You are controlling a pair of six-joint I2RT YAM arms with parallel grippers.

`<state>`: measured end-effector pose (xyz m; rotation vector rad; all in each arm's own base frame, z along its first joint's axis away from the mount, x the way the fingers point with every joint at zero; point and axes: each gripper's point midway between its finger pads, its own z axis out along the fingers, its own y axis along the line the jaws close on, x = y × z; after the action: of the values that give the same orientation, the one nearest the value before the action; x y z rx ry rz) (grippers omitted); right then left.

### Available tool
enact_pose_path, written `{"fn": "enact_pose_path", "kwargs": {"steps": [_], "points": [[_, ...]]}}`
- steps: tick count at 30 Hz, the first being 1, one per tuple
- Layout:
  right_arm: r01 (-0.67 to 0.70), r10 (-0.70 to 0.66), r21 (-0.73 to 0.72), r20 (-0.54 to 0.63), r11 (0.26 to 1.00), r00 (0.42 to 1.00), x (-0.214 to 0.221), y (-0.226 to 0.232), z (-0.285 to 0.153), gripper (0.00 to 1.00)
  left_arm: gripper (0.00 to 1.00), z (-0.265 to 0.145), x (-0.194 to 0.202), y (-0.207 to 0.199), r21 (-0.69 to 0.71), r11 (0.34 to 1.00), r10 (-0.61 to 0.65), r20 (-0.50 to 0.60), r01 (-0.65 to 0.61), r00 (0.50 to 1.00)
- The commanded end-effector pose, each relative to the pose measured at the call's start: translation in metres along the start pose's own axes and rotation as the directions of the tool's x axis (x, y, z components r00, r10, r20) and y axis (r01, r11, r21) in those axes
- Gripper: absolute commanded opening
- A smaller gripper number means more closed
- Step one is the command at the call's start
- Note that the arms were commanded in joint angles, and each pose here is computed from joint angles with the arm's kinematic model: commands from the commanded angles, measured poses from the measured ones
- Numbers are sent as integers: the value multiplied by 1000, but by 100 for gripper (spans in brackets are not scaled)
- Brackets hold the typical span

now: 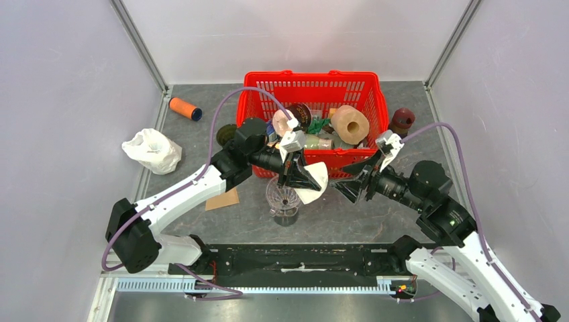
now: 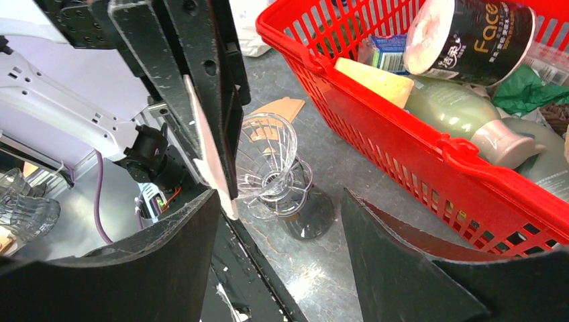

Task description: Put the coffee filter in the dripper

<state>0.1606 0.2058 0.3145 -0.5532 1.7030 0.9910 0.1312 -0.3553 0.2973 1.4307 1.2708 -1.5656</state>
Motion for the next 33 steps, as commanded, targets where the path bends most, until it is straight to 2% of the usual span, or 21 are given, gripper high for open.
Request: {"fn": "enact_pose_path", "kwargs": {"steps": [1,22,33], "points": [[48,-46,-42,34,998,998,-12,11,-7,75,2,0,-7,-2,2,1000,14,17,-14,1000],[18,-18,-8,79,1000,997,-26,2,8,73,2,-1,-5,-7,30,999,26,11,-27,1000],[-7,12,-80,61,997,998,-23,12,19,72,2,-1,-6,-9,39,999,31,11,-32,999]]}}
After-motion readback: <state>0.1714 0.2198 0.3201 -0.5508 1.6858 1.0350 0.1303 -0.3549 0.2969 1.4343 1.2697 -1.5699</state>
